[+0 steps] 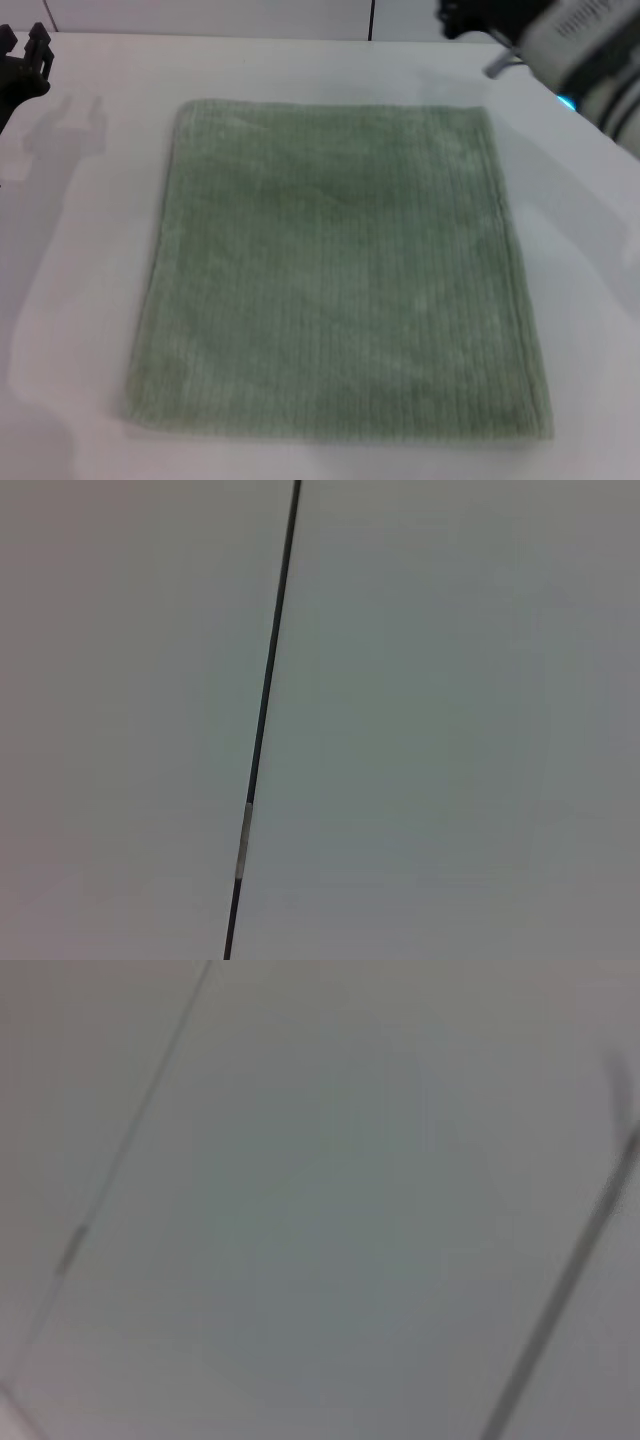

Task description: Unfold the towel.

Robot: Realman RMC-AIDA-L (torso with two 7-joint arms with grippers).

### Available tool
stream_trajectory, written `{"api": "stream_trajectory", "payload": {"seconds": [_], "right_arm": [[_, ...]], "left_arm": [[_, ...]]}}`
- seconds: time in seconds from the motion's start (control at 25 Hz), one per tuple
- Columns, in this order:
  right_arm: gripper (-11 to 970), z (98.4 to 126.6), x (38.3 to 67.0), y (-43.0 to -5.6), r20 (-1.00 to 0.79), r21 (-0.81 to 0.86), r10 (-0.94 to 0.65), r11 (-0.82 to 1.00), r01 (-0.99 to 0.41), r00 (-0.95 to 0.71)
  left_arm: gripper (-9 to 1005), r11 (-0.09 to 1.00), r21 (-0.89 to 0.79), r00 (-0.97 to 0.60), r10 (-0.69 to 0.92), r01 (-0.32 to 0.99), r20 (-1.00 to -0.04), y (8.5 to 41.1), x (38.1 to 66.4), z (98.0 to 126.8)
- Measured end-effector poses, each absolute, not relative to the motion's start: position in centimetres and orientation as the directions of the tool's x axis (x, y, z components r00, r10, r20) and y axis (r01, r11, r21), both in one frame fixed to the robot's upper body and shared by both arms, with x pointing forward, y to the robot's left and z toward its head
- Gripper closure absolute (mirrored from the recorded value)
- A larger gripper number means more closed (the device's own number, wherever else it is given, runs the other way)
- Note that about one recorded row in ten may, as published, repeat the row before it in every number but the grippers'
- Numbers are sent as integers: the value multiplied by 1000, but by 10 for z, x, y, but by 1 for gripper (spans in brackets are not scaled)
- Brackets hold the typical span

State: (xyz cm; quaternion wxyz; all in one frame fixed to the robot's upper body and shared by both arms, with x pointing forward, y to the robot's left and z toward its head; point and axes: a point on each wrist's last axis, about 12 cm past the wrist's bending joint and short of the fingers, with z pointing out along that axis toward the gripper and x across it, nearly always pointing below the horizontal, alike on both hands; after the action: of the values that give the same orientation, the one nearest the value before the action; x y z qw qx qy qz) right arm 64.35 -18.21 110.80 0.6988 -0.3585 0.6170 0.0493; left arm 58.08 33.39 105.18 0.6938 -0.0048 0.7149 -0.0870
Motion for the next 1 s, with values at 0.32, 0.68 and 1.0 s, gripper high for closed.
{"api": "stream_trajectory", "payload": {"seconds": [0.32,0.68,1.0], "right_arm": [[960,1085,605,-242,-925,-338,-270,905,-257,267],[943,1056,563,-305,-962,-202,-199,979,4,189],[901,1047,539,-323,-957,-209,-214,977,45,198]], "left_arm": [[553,989,-110,-40,-106,98,-993,329,581,1049],[542,991,-137,-50,-136,8,-989,322,571,1034],[510,989,-145,-51,-145,5,-988,321,568,1032]]}}
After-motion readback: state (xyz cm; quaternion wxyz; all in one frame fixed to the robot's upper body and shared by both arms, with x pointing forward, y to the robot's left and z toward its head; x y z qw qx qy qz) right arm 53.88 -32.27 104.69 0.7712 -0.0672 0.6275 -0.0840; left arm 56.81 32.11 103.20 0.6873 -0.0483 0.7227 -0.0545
